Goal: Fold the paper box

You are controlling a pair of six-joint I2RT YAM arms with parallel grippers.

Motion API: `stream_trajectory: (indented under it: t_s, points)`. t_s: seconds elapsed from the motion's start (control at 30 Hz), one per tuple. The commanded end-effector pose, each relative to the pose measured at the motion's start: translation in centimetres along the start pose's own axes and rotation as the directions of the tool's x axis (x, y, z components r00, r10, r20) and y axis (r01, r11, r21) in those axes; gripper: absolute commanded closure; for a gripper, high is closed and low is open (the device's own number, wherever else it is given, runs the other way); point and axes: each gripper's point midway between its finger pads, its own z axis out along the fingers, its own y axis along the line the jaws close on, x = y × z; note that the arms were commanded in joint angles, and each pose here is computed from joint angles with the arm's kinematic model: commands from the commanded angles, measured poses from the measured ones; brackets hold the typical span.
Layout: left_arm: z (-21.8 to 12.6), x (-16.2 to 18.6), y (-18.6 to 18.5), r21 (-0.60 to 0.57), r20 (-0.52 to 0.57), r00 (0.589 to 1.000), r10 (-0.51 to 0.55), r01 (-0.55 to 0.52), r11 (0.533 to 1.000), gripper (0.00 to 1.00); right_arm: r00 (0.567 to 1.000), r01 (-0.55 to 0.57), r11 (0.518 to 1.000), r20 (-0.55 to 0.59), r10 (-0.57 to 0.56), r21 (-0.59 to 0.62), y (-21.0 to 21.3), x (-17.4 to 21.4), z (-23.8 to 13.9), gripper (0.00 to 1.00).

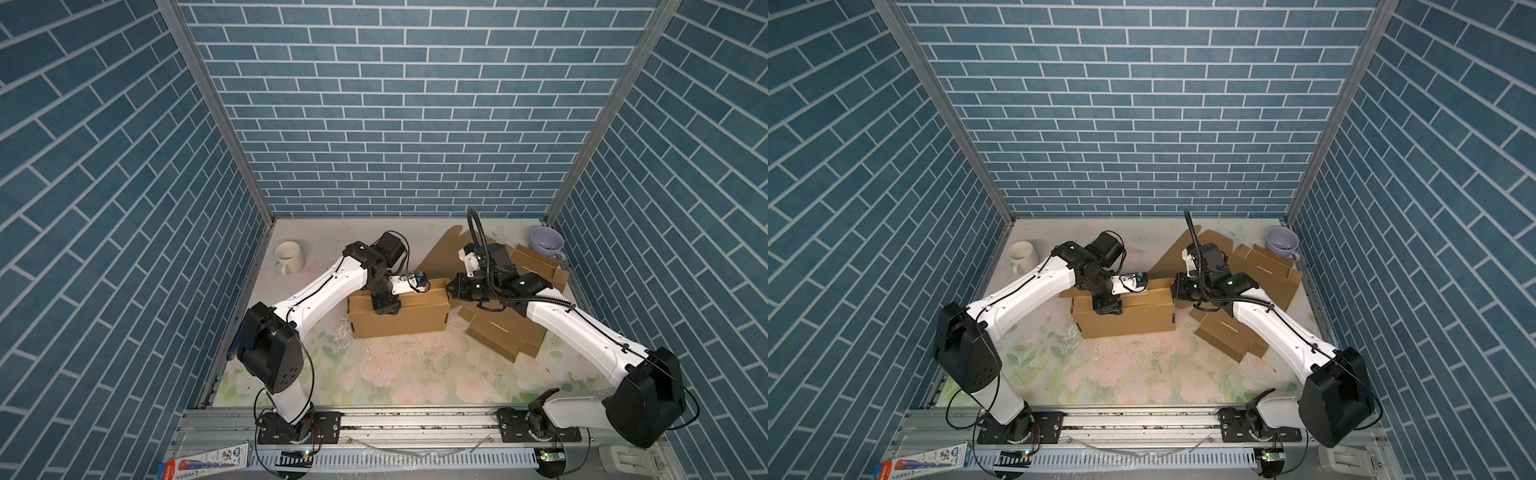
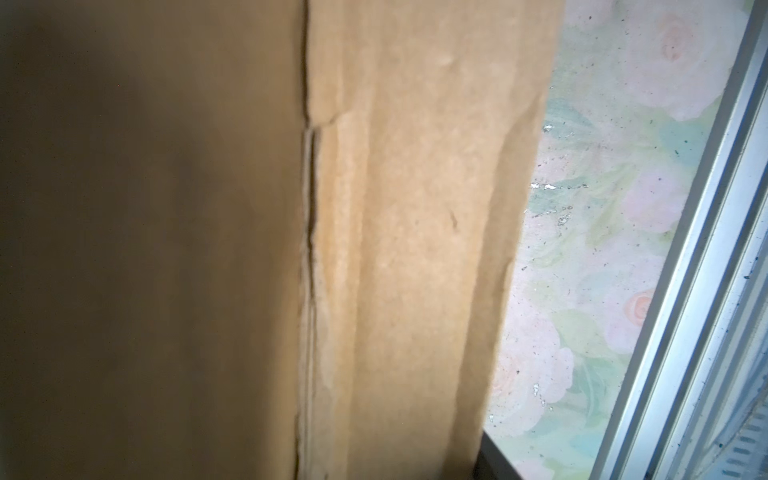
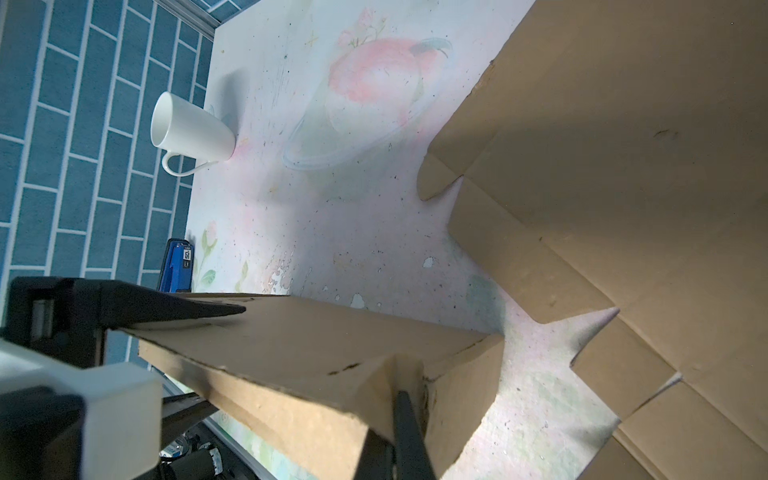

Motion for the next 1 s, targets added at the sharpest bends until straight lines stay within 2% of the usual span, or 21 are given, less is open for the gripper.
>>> stream_trajectory:
  t_s: [0.0,0.1,0.3,0.43,0.7,0.97]
  points:
    - [-2.8,0.7,0.2,-0.055,-0.009,0.999,-0.032,0.031,0.998,0.41,0.984,-0.032,0.986,-0.169,0.059,0.161,-4.2,5.2,1.2,1.00]
    - [-4.1,0.6,0.0,-0.076,0.012,0.999,-0.041,0.042,0.996,0.38,0.984,-0.029,0.986,-0.169,0.056,0.163,-4.1,5.2,1.3,1.00]
    - [-7.4,0.1,-0.5,-0.134,0.136,0.989,-0.055,0.073,0.988,0.31,0.987,-0.024,0.985,-0.155,0.051,0.172,-4.0,5.0,1.3,1.00]
    - [-7.6,0.6,-0.7,-0.141,0.159,0.985,-0.067,0.090,0.986,0.30,0.990,-0.022,0.985,-0.133,0.045,0.172,-3.7,4.5,0.9,1.00]
    - [-4.8,1.7,-0.9,-0.117,0.120,0.990,-0.070,0.084,0.990,0.32,0.993,-0.036,0.985,-0.103,0.054,0.166,-2.8,3.4,0.2,1.00]
    - [-2.2,1.8,0.3,-0.130,0.158,0.983,-0.092,0.113,0.985,0.46,0.997,-0.040,0.985,-0.063,0.051,0.166,-2.1,2.2,-1.1,1.00]
